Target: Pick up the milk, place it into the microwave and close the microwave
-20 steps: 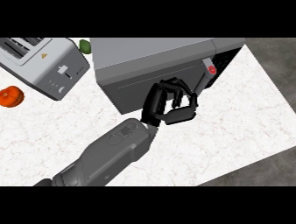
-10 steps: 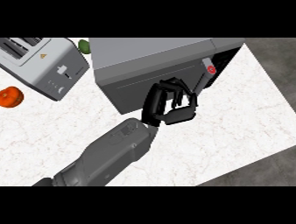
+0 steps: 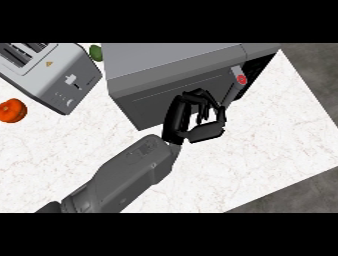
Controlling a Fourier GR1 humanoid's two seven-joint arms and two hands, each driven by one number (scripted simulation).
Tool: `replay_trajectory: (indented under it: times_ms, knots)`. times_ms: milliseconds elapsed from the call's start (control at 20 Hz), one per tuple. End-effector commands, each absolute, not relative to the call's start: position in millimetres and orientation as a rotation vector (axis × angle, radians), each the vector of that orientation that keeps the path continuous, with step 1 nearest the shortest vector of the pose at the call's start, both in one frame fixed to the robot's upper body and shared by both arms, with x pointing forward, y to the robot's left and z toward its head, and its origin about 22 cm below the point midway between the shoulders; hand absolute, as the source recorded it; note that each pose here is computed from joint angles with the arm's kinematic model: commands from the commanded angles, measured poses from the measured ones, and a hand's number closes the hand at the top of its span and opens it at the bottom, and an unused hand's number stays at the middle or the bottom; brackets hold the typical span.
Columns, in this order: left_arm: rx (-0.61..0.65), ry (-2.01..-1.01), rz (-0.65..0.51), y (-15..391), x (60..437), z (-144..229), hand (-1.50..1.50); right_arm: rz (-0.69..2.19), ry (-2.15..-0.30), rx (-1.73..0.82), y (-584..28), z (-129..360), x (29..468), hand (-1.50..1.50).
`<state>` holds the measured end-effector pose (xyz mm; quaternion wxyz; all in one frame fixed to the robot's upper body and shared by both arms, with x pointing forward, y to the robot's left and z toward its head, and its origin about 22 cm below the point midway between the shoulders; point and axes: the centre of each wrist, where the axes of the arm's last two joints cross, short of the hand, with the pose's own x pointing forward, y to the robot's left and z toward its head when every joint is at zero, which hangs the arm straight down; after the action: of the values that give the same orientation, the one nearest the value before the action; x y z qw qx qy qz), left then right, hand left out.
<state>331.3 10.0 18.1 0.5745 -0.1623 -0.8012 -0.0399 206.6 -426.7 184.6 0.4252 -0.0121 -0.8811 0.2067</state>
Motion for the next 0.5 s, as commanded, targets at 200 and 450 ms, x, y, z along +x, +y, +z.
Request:
replay_trajectory:
  times_ms: [200,450]
  knots:
    - [-0.356,-1.901,-0.084,7.6,354.6,39.8,1.50,0.442,-2.207,0.037,-437.5,176.4,215.9,-1.50]
    - [-0.366,-1.900,-0.074,7.0,354.7,40.0,1.50,0.427,-2.202,0.040,-450.4,180.3,217.5,-1.50]
